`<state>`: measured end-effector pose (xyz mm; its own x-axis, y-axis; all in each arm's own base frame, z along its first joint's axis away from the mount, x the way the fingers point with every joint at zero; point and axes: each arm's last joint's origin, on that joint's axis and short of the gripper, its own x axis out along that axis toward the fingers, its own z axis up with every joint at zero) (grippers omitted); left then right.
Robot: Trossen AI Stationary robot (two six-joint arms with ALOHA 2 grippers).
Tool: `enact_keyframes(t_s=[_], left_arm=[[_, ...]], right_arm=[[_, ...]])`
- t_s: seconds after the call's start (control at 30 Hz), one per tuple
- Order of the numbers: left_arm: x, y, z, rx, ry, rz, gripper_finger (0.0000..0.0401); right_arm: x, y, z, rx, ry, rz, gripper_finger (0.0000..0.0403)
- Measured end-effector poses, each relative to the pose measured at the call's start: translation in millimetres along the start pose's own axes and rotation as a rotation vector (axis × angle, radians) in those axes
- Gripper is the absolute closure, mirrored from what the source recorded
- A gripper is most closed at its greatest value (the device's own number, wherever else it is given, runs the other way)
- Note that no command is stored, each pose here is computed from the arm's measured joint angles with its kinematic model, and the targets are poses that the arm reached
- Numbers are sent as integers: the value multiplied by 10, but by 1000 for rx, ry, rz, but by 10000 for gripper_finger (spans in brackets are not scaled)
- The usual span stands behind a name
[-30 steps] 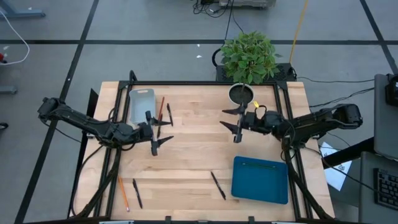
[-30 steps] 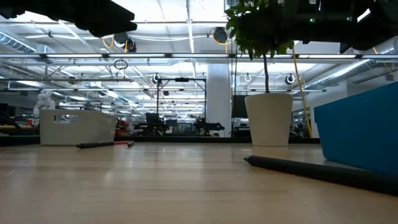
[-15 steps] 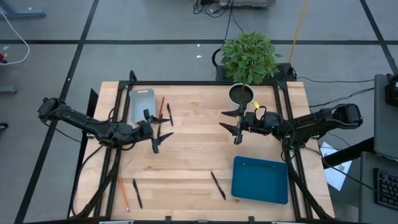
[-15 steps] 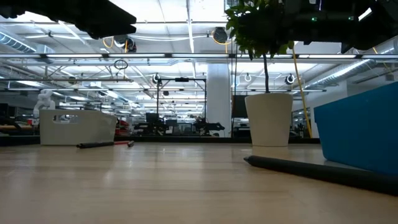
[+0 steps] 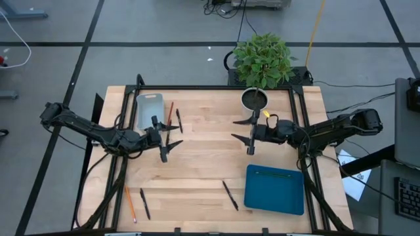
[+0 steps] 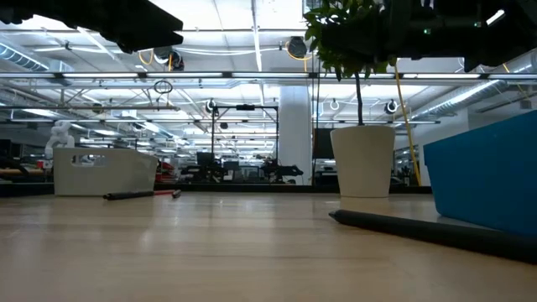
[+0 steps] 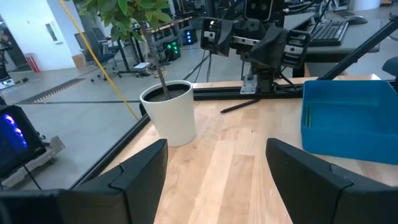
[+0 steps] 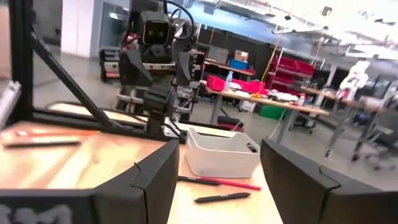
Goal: Sort pens & pencils
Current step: Put the yellow pencil into the blue bin
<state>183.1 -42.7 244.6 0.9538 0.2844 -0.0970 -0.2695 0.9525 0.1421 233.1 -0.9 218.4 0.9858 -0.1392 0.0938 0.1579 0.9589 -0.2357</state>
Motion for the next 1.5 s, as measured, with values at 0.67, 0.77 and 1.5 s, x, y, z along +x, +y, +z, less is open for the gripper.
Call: enact_keyframes(t_s=[0.67, 0.77, 1.5], left_arm=[[1, 1, -2, 110, 2, 0, 125], [1, 1, -5, 93, 5, 0, 125], [206, -954, 46, 46, 1067, -449, 125]], right_arm=[[-5, -34, 111, -236, -110, -47, 188], [-6, -36, 117, -162, -117, -45, 188], [1, -6, 23, 329, -24, -3, 188]])
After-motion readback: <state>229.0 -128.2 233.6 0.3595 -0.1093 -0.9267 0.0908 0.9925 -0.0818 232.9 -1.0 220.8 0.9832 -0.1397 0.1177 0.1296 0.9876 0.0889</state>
